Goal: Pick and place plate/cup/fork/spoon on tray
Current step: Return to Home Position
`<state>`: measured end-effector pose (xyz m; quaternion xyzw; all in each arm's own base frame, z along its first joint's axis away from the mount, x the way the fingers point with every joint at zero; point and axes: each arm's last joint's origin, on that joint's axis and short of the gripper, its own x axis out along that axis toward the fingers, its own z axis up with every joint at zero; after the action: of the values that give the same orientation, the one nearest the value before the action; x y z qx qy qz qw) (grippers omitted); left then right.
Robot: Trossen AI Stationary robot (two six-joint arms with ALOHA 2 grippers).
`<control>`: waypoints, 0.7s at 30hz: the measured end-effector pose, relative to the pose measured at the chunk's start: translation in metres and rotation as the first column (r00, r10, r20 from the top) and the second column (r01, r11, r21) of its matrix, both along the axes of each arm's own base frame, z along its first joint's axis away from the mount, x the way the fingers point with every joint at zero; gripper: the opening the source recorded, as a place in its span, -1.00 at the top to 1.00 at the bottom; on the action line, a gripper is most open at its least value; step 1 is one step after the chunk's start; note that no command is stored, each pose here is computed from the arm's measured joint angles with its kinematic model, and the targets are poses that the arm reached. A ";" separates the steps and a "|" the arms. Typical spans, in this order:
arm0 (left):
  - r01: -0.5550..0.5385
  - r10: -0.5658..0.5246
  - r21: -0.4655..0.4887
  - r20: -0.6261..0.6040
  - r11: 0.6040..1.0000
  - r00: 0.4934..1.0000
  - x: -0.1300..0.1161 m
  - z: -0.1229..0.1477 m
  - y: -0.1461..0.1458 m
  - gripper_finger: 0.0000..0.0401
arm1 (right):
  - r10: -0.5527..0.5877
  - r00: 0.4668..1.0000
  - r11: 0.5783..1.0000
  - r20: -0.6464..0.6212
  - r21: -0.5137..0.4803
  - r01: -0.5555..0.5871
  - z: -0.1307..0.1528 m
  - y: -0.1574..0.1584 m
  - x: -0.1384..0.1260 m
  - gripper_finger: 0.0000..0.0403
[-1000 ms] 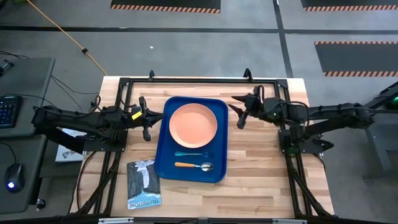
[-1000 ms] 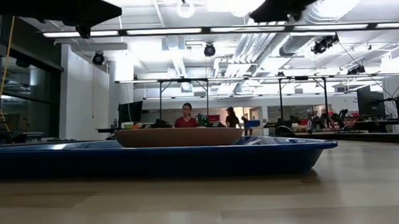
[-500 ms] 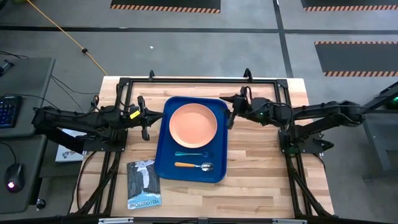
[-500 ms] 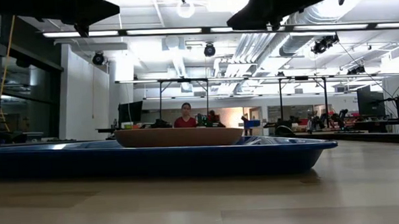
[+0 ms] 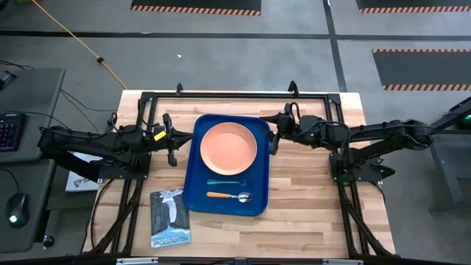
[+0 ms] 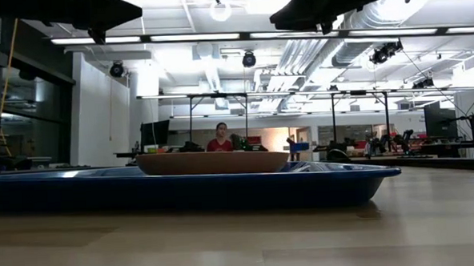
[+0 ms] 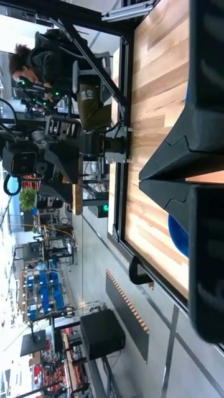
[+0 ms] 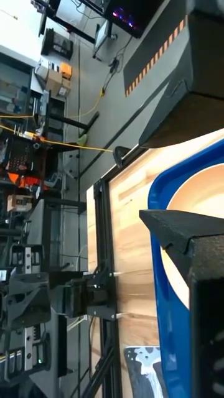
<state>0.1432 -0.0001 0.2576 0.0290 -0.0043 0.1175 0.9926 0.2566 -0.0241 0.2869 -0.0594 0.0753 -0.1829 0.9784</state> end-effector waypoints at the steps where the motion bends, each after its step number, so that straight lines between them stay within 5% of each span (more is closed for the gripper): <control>1: 0.000 0.000 0.000 0.000 1.000 1.000 0.000 0.000 0.000 1.00 | 0.000 1.000 1.000 -0.001 0.001 0.000 0.000 0.000 0.000 0.18; 13: -0.052 0.052 -0.031 -0.009 0.998 0.999 -0.001 -0.002 0.001 1.00 | 0.002 1.000 1.000 -0.009 0.016 -0.002 -0.001 0.000 0.000 0.18; 21: -0.095 0.094 -0.106 -0.013 0.990 0.995 -0.022 -0.003 0.004 1.00 | -0.001 1.000 0.999 -0.017 0.035 0.002 -0.003 0.000 0.000 0.18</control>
<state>0.1208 0.0038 0.2549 -0.0234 0.0073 0.1643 0.9861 0.2561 -0.0239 0.2841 -0.0437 0.0868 -0.1816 0.9786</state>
